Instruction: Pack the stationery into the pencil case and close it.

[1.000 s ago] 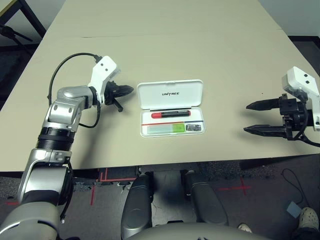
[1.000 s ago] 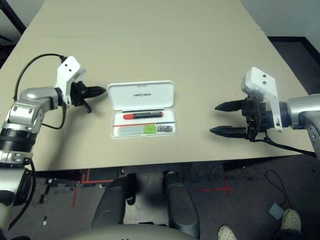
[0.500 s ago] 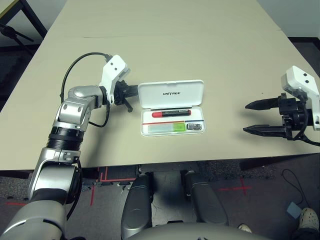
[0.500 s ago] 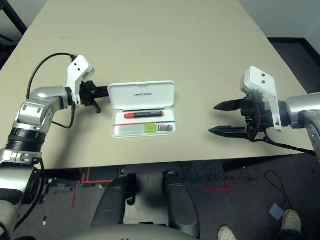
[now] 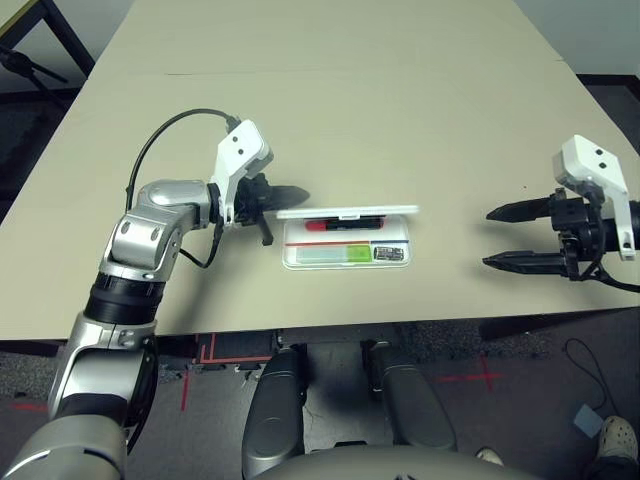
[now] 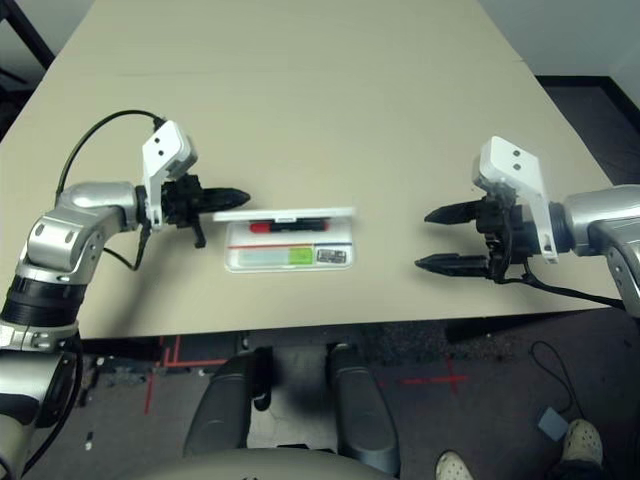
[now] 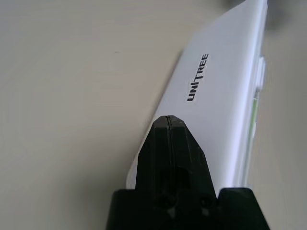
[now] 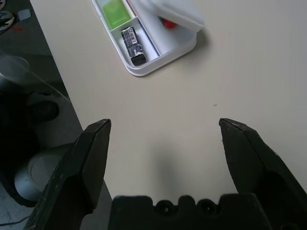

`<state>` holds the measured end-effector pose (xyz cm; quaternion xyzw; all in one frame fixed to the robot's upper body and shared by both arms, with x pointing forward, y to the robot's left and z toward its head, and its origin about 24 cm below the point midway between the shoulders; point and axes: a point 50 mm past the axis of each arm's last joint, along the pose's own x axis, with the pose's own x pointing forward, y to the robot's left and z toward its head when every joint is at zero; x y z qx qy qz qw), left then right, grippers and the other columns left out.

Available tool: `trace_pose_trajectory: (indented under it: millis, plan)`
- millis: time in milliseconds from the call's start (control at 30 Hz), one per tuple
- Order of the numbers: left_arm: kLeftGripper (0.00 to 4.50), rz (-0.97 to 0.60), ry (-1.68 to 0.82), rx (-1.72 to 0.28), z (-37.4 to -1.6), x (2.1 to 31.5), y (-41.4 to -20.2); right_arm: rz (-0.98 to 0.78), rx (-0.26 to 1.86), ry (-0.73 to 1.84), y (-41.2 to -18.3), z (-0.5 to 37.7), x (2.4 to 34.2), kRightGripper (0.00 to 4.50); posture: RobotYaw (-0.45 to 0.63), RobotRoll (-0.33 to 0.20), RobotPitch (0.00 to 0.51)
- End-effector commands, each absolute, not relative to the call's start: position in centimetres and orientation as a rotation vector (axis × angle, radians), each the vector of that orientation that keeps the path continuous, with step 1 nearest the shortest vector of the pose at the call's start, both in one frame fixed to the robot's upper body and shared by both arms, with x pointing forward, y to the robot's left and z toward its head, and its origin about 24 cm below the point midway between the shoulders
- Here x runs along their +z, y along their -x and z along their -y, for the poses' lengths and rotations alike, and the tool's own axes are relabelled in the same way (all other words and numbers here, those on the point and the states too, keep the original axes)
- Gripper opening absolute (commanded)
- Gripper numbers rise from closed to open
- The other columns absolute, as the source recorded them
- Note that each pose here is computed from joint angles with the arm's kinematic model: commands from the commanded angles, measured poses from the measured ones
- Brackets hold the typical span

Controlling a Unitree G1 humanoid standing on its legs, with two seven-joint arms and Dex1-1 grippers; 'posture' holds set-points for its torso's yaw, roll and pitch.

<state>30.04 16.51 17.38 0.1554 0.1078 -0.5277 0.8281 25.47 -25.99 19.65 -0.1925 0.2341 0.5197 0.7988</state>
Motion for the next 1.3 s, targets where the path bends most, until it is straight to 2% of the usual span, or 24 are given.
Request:
trace_pose_trajectory:
  millis: [33, 433, 1067, 1300]
  plan:
    - [0.01, -0.254, -0.337, -1.182, -15.7, 16.8, -29.2, -0.516, 1.13, 0.434, -25.5, 25.9, 19.5, 4.5, -0.03, 0.0, 0.209]
    - [0.01, -0.283, -0.377, -1.257, -14.2, 15.0, -27.8, -0.528, 1.13, 0.452, -25.8, 25.9, 19.3, 4.5, -0.03, 0.0, 0.206]
    - [0.01, -0.418, -0.492, -1.28, -14.7, 11.4, -27.0, -0.543, 1.137, 0.463, -26.0, 25.6, 18.5, 4.5, -0.04, 0.0, 0.202]
    - [0.01, -0.368, -0.481, -1.248, -14.9, 11.7, -27.2, -0.522, 1.136, 0.46, -26.2, 25.4, 18.3, 4.5, -0.04, 0.0, 0.2]
